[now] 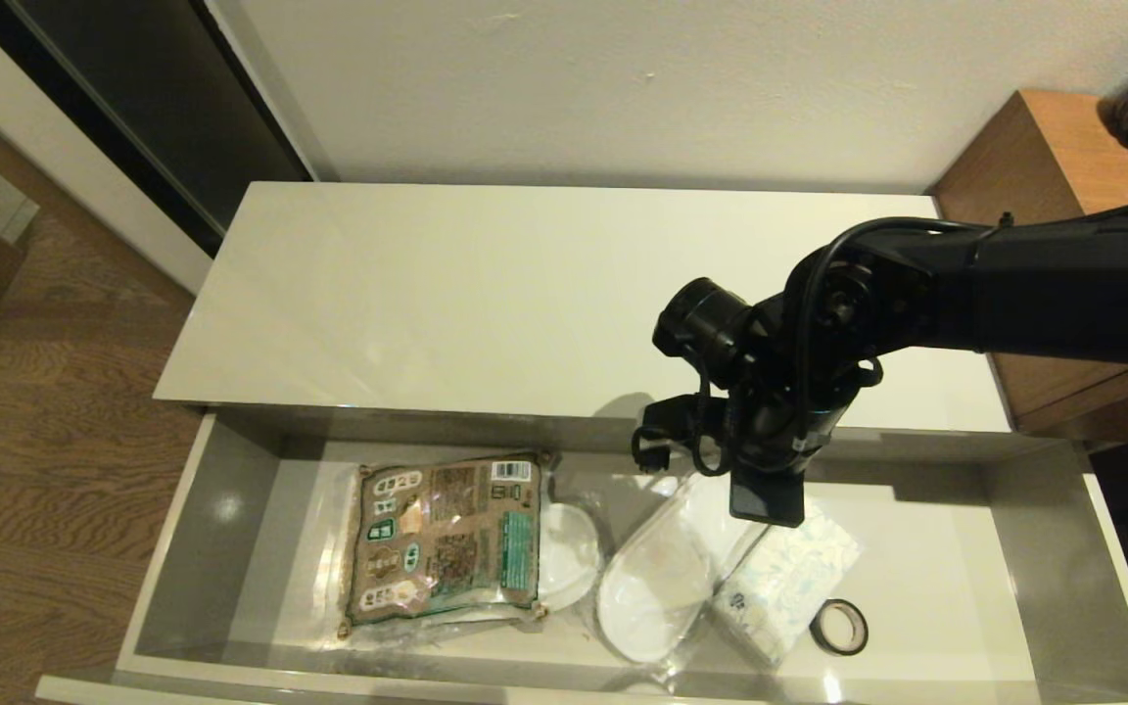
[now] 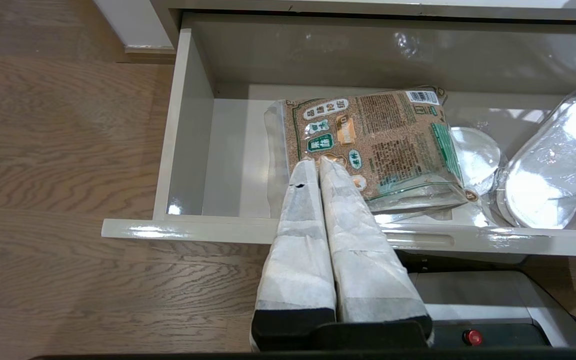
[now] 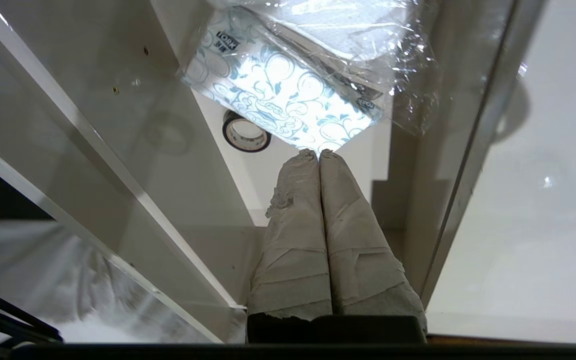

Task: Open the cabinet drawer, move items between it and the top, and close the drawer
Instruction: Take out the disposable slippers from the drawer

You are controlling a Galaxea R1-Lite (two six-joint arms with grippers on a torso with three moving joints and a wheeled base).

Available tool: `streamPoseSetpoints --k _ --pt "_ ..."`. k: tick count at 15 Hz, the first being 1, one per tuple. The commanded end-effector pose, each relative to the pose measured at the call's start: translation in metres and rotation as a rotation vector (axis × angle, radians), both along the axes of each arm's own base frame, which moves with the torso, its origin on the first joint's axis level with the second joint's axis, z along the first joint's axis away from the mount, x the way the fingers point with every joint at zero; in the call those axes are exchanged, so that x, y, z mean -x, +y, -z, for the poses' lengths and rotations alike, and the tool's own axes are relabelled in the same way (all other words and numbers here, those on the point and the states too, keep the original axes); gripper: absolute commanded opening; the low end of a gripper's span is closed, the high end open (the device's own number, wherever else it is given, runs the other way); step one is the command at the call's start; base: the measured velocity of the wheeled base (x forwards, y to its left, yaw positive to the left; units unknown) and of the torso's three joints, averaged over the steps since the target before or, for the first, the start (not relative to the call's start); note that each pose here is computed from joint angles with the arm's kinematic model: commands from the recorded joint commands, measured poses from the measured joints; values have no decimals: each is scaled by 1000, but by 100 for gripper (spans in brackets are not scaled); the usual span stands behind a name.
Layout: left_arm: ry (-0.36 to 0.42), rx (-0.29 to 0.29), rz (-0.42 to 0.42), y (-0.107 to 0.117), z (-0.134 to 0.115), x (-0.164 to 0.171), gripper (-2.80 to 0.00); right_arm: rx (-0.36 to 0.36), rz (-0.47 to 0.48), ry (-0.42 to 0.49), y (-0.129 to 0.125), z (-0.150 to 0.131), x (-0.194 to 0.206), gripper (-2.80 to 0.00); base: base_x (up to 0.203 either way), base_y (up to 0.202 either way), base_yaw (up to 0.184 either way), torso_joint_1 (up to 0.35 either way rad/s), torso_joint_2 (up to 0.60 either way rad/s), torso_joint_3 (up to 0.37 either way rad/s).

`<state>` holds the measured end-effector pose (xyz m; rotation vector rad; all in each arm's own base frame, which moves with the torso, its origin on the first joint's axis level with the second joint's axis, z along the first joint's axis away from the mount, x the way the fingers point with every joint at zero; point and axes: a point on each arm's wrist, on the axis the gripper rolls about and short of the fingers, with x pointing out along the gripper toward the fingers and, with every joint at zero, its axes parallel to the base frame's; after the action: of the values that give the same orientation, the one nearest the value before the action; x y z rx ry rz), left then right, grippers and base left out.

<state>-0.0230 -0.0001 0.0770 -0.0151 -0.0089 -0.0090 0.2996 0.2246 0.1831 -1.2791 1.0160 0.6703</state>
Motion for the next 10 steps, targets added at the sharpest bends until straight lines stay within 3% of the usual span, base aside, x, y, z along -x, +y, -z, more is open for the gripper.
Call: streamPoseSetpoints --k 1,7,10 --pt "1 0 0 0 0 0 -280 73 -80 53 5 14 -8 -280 0 0 0 0 0 0" --pt "1 0 0 0 0 0 -280 189 -326 104 20 34 -20 -280 0 0 0 0 0 0" --pt "1 0 0 0 0 0 -280 225 -373 145 31 50 -17 -280 0 0 0 0 0 0"
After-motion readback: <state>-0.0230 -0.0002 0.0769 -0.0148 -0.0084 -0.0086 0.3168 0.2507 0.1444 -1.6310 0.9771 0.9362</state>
